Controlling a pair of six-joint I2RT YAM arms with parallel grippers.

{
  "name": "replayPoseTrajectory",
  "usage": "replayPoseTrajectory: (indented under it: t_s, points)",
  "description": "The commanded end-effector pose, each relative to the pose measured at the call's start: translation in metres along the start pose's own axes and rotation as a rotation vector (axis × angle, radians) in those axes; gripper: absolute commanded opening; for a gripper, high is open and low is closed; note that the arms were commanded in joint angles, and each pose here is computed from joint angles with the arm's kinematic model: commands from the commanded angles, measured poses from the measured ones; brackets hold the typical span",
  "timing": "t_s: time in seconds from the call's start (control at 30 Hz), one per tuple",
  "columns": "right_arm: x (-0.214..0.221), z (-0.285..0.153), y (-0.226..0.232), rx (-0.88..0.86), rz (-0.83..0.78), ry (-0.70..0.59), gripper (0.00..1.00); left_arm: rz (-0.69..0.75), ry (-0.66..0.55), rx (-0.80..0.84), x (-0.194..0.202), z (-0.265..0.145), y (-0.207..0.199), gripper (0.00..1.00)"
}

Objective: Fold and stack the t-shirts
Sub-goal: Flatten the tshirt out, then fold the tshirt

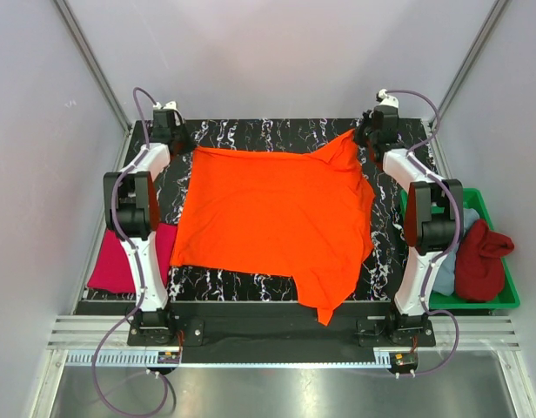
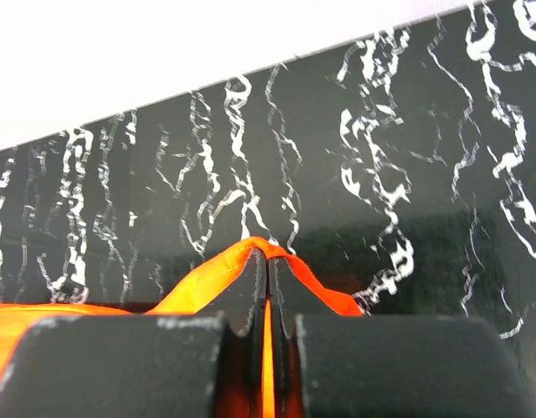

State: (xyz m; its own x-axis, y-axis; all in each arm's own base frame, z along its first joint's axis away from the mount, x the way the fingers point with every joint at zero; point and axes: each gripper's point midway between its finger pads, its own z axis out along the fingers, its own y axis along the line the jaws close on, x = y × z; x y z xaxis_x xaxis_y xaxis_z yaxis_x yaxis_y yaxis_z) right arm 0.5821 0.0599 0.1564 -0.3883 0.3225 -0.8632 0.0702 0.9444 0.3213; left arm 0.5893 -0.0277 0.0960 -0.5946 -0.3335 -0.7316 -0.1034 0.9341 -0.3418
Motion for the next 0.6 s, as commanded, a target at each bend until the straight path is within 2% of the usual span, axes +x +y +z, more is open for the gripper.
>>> replayPoseTrajectory:
  t_s: [0.0,0.17,0.33,0.57]
  points:
    - [-0.033,-0.004,0.013,-0.041,-0.029,-0.045,0.00,-0.041,-0.059,0.077,-0.030,-0.006,-0.008,0.00]
    - [-0.032,-0.021,0.020,-0.058,0.042,-0.003,0.00,-0.117,0.006,0.096,-0.013,-0.011,-0.004,0.00]
    - [-0.005,-0.051,0.023,-0.041,0.164,0.138,0.00,-0.208,0.100,0.126,0.003,-0.023,-0.011,0.00]
    - [0.023,-0.121,0.029,-0.026,0.302,0.288,0.00,-0.268,0.206,0.133,0.030,-0.057,-0.018,0.00]
